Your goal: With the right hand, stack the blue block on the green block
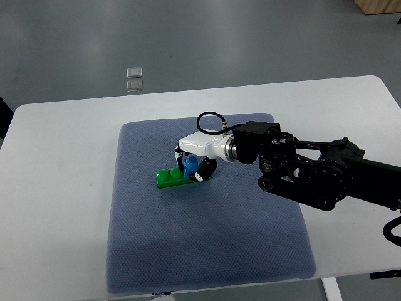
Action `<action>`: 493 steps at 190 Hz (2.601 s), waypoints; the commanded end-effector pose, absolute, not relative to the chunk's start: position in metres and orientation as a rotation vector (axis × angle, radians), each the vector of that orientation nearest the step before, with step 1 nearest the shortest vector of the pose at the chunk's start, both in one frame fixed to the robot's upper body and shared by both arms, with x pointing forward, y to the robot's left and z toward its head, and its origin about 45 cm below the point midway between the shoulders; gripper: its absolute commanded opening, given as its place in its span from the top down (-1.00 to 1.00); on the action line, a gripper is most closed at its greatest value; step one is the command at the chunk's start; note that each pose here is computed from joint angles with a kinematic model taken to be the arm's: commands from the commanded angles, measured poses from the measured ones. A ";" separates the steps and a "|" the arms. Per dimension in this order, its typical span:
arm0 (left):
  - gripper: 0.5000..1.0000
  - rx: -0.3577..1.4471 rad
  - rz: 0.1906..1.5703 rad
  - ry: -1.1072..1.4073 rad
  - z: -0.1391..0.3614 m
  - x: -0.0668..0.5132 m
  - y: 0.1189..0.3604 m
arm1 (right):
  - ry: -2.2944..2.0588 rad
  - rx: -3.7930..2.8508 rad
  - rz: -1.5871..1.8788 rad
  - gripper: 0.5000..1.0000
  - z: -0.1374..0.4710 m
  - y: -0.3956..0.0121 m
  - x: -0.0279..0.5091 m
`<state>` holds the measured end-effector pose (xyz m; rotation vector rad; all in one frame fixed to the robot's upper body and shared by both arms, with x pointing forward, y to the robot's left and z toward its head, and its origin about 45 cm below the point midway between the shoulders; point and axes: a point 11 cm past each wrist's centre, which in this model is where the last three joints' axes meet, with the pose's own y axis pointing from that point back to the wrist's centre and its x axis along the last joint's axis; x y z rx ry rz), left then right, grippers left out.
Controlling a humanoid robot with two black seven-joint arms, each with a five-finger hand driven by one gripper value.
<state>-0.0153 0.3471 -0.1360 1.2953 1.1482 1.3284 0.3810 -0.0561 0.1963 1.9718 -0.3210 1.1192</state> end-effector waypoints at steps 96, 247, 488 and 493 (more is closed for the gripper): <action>-1.00 1.295 1.329 1.148 -0.136 -0.015 0.347 | -0.334 1.980 1.129 -0.19 0.204 -0.055 0.385; -1.00 1.295 1.329 1.148 -0.136 -0.015 0.347 | -0.365 1.962 1.180 -0.42 0.229 -0.053 0.398; -1.00 1.295 1.329 1.148 -0.136 -0.015 0.347 | -1.763 2.387 -0.161 -0.65 0.269 -0.177 0.494; -1.00 1.295 1.329 1.148 -0.136 -0.015 0.347 | -1.806 2.394 -0.273 -0.65 0.264 -0.181 0.493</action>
